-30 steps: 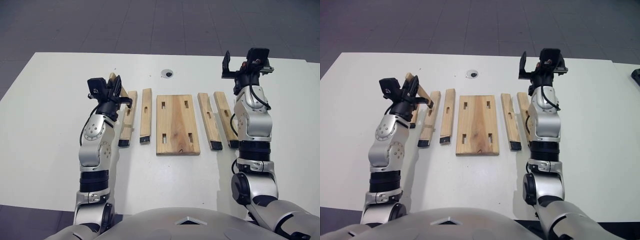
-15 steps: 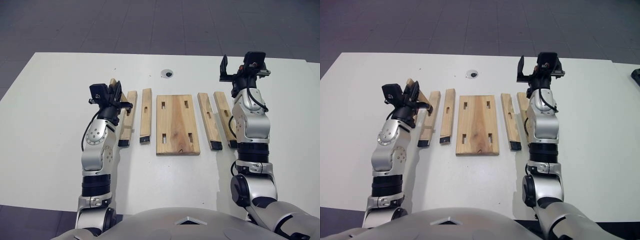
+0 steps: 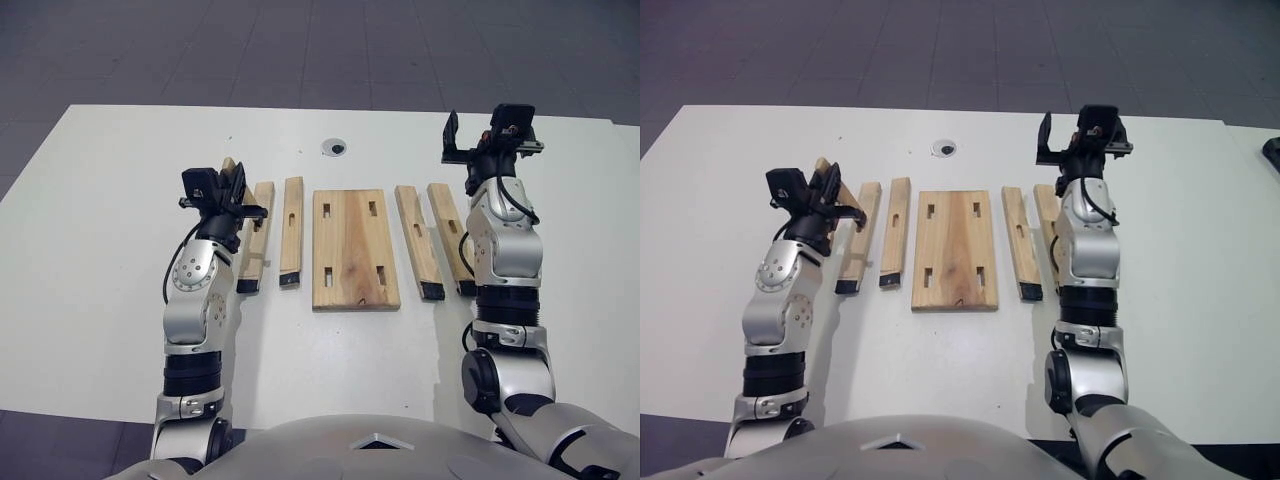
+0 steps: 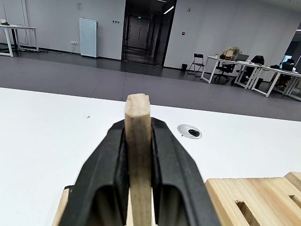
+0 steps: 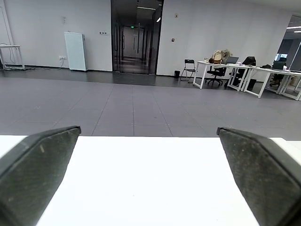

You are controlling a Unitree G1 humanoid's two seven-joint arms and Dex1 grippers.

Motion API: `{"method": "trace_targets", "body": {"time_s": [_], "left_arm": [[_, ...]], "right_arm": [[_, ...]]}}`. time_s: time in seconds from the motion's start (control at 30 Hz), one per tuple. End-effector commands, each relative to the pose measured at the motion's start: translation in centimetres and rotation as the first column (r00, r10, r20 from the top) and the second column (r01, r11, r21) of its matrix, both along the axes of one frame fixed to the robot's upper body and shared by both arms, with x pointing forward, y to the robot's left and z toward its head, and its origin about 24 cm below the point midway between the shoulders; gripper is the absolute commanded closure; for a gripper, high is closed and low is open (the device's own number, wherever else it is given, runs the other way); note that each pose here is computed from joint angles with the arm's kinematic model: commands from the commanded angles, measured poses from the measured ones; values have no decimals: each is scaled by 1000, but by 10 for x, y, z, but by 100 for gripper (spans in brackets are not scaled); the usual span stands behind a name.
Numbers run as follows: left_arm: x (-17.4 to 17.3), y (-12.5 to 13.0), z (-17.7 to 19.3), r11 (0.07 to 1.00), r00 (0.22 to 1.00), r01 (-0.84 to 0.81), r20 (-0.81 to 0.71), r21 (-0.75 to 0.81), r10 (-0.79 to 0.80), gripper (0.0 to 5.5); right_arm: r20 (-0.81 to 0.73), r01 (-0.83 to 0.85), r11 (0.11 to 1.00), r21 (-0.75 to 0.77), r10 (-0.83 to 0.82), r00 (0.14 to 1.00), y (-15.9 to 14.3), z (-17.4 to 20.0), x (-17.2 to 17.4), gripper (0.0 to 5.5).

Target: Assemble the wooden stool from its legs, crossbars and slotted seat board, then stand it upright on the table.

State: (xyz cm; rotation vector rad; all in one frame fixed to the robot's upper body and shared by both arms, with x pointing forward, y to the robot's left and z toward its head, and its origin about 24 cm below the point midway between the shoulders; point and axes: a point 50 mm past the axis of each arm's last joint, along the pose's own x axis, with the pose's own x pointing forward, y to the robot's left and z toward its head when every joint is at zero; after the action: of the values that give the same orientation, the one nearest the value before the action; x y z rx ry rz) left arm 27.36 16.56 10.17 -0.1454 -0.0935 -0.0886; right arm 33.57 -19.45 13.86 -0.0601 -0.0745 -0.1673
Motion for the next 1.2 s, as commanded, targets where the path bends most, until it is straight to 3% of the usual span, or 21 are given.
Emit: {"method": "trace_targets", "body": {"time_s": [0.03, 1.2], "left_arm": [[-3, -1, -1, 1000, 1000, -3, -13, 2, 3, 508], [-14, 23, -62, 996, 973, -84, -214, 44, 91, 508]], "right_arm": [[-5, 10, 1000, 6, -10, 1000, -1, -1, -3, 10], [-10, -5, 1000, 9, 5, 1000, 2, 2, -6, 10]]}}
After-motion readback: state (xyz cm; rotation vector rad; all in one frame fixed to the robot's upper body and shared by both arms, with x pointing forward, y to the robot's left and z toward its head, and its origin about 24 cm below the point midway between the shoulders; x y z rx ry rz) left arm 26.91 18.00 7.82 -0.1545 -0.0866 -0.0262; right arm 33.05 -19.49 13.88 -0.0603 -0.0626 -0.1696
